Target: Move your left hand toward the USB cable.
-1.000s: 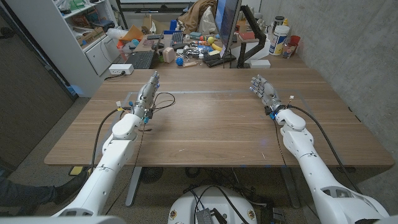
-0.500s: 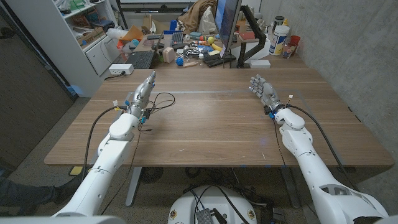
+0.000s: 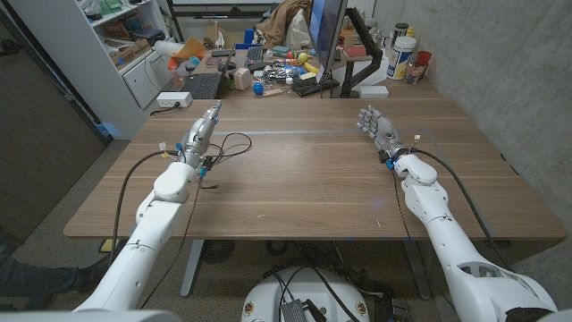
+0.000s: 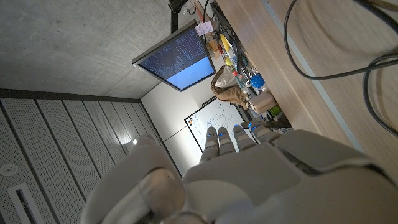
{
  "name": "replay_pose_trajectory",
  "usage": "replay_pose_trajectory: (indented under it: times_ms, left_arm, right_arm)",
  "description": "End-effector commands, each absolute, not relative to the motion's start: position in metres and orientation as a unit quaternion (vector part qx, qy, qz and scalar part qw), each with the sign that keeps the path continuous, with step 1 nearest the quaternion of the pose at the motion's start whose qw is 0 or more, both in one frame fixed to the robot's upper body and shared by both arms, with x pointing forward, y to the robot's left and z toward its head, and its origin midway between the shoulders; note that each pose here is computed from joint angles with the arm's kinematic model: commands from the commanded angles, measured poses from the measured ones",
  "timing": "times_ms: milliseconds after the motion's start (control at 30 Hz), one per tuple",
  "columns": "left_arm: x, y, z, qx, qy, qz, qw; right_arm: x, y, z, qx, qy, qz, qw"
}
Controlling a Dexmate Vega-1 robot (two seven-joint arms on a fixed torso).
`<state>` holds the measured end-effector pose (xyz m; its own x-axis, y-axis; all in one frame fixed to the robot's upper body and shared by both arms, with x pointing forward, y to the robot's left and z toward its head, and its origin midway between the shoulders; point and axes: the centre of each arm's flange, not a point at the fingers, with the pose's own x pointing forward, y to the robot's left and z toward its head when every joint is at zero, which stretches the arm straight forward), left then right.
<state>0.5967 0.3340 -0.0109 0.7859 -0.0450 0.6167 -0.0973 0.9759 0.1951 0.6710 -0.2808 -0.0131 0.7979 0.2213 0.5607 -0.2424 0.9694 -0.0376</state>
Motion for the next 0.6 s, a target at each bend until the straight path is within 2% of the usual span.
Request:
replay_pose_trajectory:
  times_ms: [33,600]
  left_arm:
    - [0.5913,0.3396,-0.0076,0.134,-0.326,0.028,0.935]
    - [0.5821,0.3480,-0.0064,0.183,-0.324,0.054,0.926]
  right_arm:
    - [0.6720,-0.2811,-0.0120,0.019,-0.295,0.120,0.948]
    - [0.6700,-0.2836,-0.0148,0.021,-0.296,0.116,0.948]
